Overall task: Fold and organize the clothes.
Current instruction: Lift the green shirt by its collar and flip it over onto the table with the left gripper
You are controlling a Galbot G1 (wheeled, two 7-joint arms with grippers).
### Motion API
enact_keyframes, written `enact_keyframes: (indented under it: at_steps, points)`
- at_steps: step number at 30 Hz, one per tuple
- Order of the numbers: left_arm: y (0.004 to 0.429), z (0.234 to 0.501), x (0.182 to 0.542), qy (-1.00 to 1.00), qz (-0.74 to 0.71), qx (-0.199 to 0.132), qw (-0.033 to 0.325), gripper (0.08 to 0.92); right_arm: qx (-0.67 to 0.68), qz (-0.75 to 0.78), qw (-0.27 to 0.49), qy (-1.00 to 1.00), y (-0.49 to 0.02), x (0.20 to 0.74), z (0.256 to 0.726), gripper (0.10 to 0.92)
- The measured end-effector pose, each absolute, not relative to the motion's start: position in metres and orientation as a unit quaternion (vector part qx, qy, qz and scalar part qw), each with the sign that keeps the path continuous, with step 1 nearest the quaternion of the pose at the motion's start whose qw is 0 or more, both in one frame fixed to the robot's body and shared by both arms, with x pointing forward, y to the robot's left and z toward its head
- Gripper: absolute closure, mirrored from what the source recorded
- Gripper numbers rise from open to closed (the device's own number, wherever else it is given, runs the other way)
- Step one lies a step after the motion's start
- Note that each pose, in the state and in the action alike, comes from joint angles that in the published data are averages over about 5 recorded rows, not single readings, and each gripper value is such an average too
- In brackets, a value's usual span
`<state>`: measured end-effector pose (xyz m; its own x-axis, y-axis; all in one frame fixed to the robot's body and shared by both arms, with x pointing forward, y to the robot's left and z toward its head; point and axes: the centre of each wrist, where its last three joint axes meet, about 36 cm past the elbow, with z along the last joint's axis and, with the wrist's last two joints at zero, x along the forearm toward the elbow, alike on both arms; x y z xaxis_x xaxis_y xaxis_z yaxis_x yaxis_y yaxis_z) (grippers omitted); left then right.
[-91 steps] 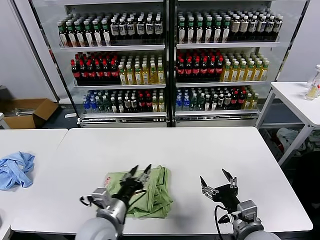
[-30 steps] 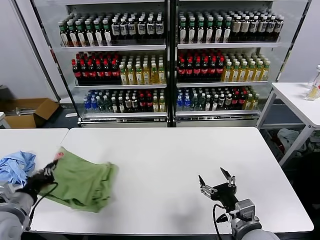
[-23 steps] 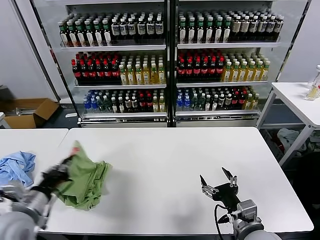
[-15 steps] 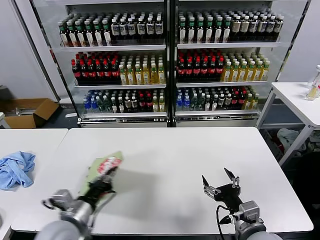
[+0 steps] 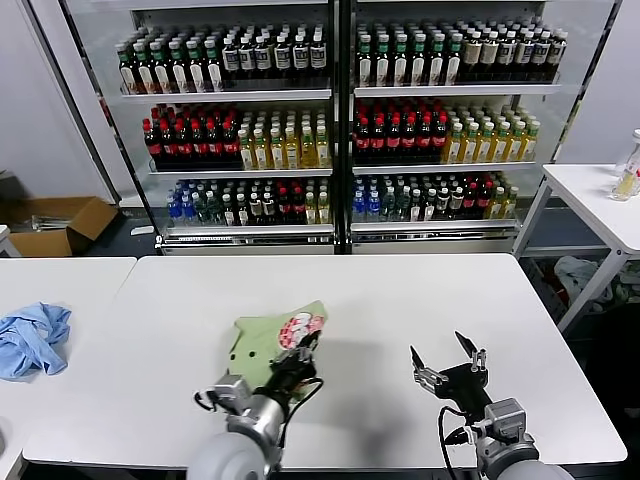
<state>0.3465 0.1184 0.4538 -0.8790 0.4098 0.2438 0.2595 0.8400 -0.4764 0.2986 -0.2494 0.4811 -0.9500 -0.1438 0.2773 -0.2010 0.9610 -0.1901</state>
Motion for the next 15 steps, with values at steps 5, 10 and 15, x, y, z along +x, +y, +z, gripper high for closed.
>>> enact_keyframes:
  at_steps: [5,10,15]
  points:
    - [0.107,0.458,0.353,-0.946,0.209,-0.187,0.162,0.915,0.086,0.112,0.130,-0.981,-0.251,0.299,0.483,0.200]
    - [0.118,0.463,0.357,-0.951,0.192,-0.183,0.158,0.915,0.087,0.110,0.129,-0.982,-0.251,0.301,0.482,0.200]
    - [0.148,0.473,0.357,-0.959,0.174,-0.168,0.150,0.915,0.089,0.109,0.128,-0.982,-0.249,0.303,0.481,0.200]
